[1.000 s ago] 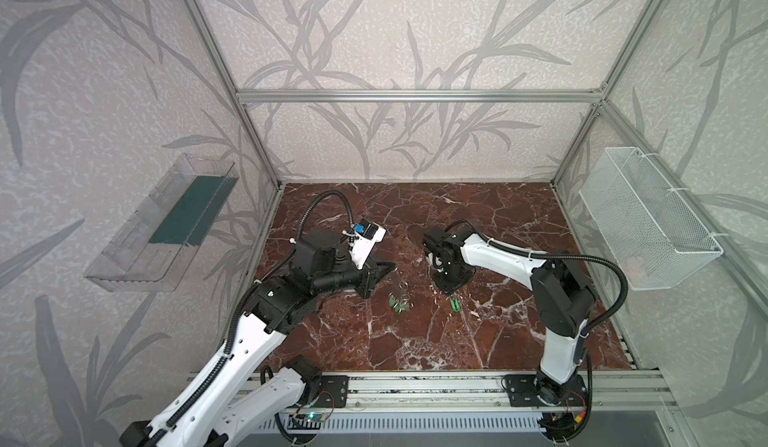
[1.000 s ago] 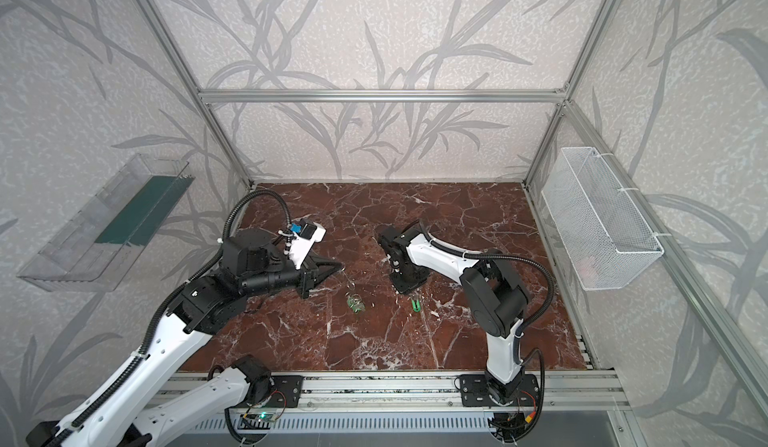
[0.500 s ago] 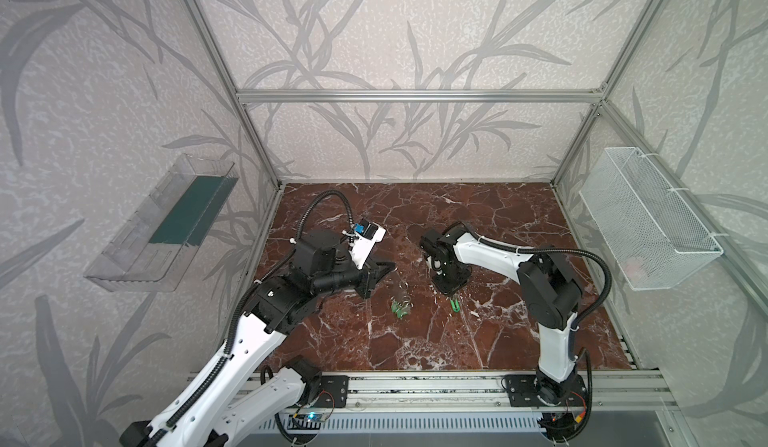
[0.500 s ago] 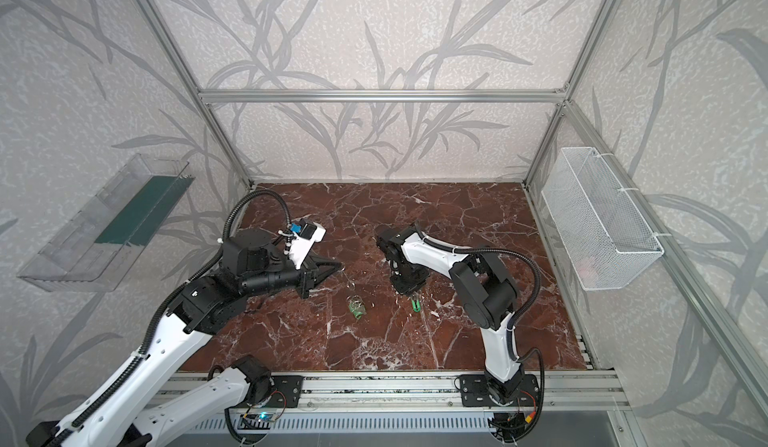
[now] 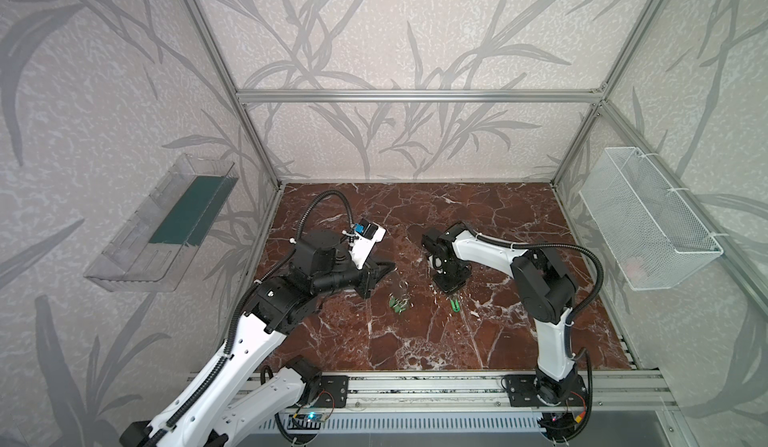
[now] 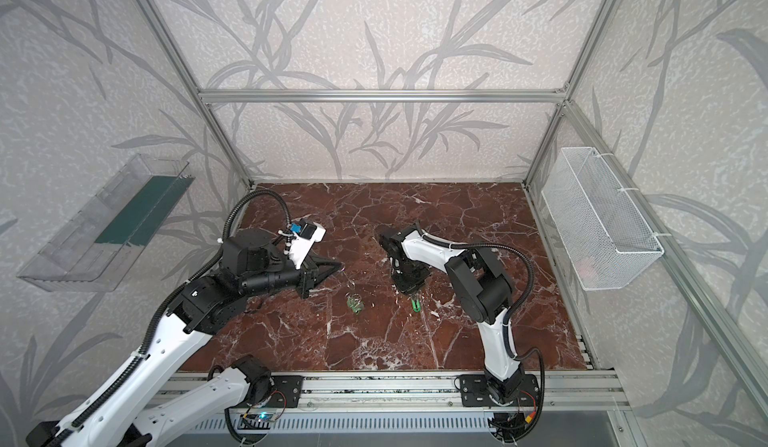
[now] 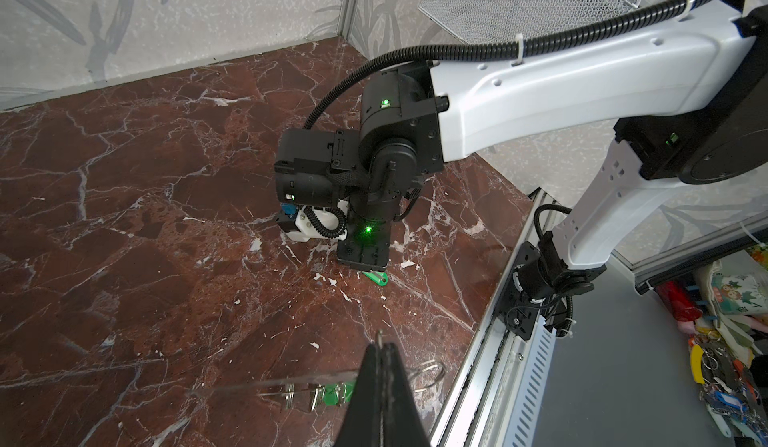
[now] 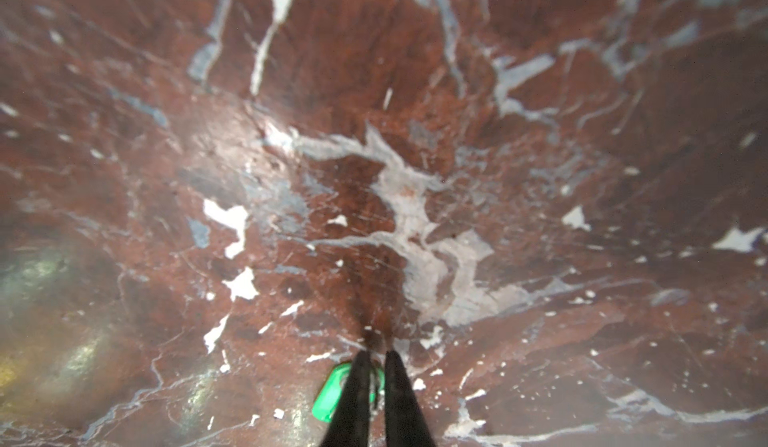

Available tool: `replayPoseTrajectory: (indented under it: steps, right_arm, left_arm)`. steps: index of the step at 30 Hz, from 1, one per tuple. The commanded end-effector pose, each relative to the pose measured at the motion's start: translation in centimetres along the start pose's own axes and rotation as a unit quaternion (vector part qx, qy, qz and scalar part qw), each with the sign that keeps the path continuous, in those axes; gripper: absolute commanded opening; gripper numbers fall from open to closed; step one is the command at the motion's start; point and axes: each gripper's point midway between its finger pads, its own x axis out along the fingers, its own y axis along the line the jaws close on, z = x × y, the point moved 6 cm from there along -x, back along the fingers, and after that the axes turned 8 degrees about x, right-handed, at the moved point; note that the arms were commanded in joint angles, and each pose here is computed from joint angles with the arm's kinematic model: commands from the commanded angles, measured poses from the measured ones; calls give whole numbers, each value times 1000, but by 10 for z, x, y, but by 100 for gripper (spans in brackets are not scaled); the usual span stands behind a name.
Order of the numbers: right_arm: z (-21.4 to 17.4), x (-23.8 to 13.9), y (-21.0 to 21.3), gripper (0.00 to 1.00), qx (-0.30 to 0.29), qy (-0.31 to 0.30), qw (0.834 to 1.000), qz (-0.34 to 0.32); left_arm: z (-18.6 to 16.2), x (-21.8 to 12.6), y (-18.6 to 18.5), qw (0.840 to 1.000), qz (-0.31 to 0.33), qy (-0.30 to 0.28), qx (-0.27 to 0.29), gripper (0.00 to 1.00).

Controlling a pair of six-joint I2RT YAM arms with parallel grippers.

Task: Put the keys on the keyring
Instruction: 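Move the right gripper over another green-tagged key and grasp it, then lift the green-tagged key off the table with the right gripper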

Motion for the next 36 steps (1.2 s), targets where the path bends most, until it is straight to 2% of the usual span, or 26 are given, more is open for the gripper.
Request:
replayPoseTrajectory:
  steps: [1, 8, 15, 25, 36]
  right_arm:
    - [-1, -1, 1, 0, -1, 13, 1000, 6]
    - [-5, -10, -1, 0, 17, -19, 1000, 13]
    - [-16, -14, -6, 0, 75, -121, 989, 50]
    - [-28, -11, -17, 0, 145, -282, 944, 92]
    - [-40, 3, -29, 0, 165, -406, 892, 108]
  left_arm:
    - [6, -7, -3, 1000, -1, -18, 20, 0]
    - [6, -6, -2, 1000, 1, -17, 20, 0]
    - [6, -6, -1, 1000, 3, -18, 20, 0]
    - [6, -3, 1, 1000, 9, -17, 17, 0]
    - [6, -4, 2, 1000, 11, -18, 17, 0]
